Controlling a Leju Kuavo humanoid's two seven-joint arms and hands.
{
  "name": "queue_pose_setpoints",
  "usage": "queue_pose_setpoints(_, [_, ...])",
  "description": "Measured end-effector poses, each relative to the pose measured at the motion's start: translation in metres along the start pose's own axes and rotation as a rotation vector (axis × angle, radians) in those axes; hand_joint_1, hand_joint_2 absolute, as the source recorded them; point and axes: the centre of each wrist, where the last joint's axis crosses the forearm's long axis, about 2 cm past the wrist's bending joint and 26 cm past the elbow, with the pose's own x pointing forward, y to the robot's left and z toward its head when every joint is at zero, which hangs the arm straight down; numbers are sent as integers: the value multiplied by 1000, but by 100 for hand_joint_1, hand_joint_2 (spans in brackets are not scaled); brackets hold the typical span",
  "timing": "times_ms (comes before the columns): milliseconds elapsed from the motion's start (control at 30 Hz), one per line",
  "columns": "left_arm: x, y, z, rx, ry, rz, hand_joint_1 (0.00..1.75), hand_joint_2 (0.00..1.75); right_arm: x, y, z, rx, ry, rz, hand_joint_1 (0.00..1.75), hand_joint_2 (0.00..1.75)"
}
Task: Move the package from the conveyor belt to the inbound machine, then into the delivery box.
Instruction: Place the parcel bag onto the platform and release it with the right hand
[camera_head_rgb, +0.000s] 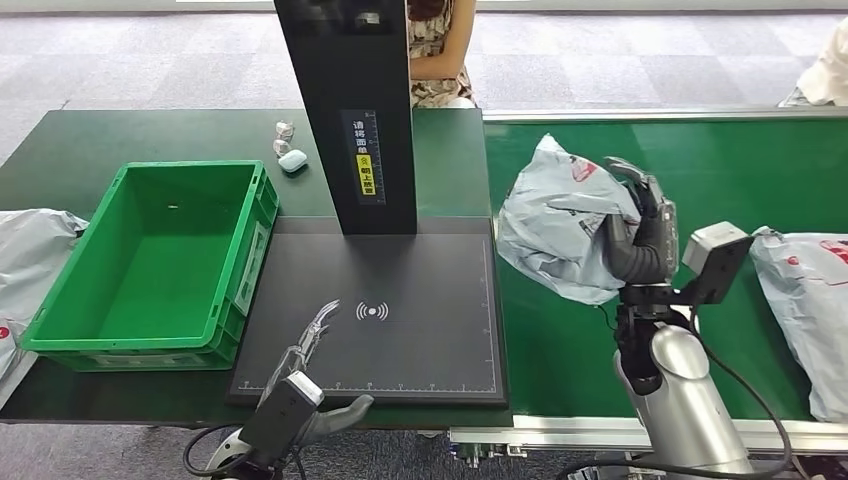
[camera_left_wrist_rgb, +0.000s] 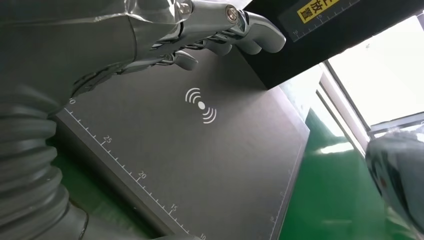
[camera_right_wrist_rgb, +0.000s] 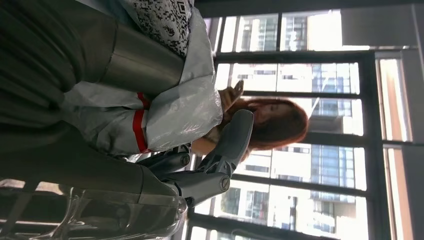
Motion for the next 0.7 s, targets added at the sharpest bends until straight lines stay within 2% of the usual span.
queue_pose_setpoints(133, [1,-1,-1,6,-4,0,0,175,3,53,-37,165,46,-107,175,175])
queue_pose_setpoints(233, [1,0,-1,34,-2,1,0,175,-1,89,-47,296,139,-190,175,175])
queue_pose_setpoints(400, [2,7,1,159,-11,-21,0,175,-27,137,-28,480,376,-273,175,175])
queue_pose_setpoints(567, [5,21,6,318,-31,-44,0,175,-51,157,1,549,569,-285,175,175])
queue_pose_setpoints(600, [5,23,7,347,-35,-48,0,175,-54,158,5,557,594,-275,138,175])
queue_pose_setpoints(700, [5,31,9,405,-40,-58,0,175,-62,159,16,576,645,-229,7,175])
